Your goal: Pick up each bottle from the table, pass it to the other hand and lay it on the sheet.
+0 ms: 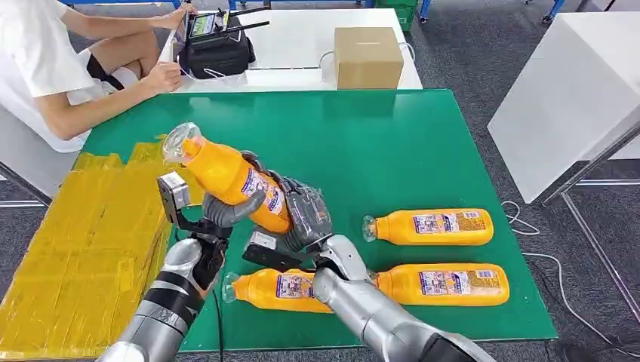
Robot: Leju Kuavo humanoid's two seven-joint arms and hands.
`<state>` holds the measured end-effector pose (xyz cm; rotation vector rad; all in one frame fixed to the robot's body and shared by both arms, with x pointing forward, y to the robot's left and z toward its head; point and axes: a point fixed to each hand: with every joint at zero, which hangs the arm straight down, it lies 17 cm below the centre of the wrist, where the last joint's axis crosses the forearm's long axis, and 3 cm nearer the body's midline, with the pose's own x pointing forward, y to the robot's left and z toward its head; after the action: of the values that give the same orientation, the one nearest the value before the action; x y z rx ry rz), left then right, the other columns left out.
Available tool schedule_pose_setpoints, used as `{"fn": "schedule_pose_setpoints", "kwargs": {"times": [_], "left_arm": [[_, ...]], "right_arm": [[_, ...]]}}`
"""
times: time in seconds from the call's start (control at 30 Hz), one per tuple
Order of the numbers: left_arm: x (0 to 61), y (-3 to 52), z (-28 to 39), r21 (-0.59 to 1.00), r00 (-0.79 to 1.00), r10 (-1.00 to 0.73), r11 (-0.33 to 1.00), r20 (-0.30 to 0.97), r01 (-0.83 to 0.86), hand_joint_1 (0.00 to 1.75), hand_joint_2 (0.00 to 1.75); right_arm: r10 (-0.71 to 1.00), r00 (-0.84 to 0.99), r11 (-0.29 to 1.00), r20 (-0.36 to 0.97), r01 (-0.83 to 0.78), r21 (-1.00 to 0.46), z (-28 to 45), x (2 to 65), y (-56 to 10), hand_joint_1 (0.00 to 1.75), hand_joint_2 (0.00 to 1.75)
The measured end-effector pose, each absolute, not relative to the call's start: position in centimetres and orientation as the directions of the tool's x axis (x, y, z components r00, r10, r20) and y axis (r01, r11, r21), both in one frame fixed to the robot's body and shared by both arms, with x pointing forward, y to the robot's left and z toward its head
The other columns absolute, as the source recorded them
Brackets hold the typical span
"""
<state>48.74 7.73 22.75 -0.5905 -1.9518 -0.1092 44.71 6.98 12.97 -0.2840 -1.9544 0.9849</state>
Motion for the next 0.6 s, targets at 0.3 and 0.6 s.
{"fn": "schedule_pose_setpoints", "kwargs": {"times": [0.3,0.6], "left_arm": [[50.8,18.1,26.1,0.114,-0.540,-0.218,0.969,0.813,-0.218,1.75,1.75],[51.0,24.0,30.1,0.526,-0.361,-0.843,0.533,0.399,-0.662,1.75,1.75]], "right_arm": [[0.274,-0.610,0.887,0.743,-0.137,-0.440,19.6,41.0,4.4,0.00,0.00],[0.138,-0.736,0.987,0.663,0.051,-0.149,30.1,38.5,-3.9,0.00,1.75]]}}
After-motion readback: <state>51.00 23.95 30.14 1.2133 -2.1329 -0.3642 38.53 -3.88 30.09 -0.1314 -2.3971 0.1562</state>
